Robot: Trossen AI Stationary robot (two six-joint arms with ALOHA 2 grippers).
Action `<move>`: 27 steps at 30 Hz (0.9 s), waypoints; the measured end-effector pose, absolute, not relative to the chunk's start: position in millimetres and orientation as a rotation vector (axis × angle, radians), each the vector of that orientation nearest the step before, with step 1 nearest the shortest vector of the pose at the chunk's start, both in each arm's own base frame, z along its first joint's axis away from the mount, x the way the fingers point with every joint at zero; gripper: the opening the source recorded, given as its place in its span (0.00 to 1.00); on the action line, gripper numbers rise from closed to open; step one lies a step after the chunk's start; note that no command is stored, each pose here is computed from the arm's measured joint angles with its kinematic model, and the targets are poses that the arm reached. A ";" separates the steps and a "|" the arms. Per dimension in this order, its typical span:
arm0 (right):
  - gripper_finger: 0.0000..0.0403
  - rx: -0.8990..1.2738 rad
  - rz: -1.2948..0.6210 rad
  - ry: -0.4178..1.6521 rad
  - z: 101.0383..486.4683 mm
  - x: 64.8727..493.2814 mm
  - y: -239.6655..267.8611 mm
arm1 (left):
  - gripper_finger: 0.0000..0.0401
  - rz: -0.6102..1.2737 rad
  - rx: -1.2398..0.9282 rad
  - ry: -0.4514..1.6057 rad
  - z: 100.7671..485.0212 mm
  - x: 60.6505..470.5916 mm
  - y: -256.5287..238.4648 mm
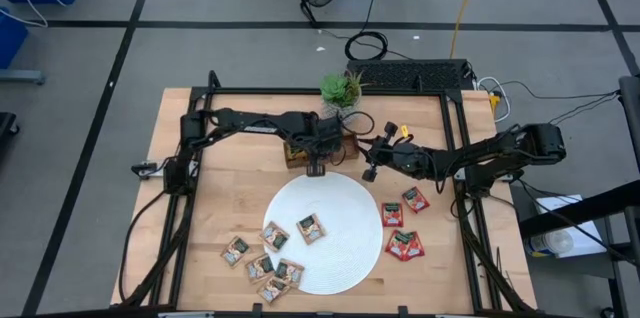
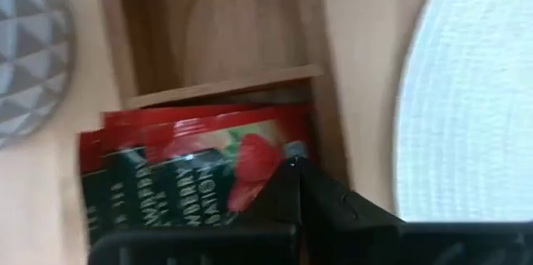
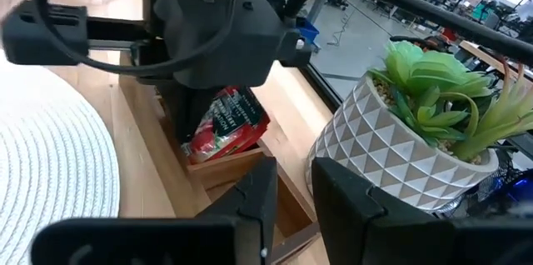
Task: Pick & Place Tea
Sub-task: Put the strawberry tea bag into the wooden organizer
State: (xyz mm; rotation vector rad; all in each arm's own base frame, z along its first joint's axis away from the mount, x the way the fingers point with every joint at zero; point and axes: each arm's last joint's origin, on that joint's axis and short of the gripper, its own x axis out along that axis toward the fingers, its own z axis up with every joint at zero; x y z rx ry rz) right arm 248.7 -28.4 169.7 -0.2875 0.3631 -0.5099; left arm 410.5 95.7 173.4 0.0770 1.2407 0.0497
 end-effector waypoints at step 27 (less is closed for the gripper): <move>0.16 -0.288 -0.510 0.363 169.7 248.7 -28.3 | 0.01 0.135 0.040 1.236 155.9 406.6 87.3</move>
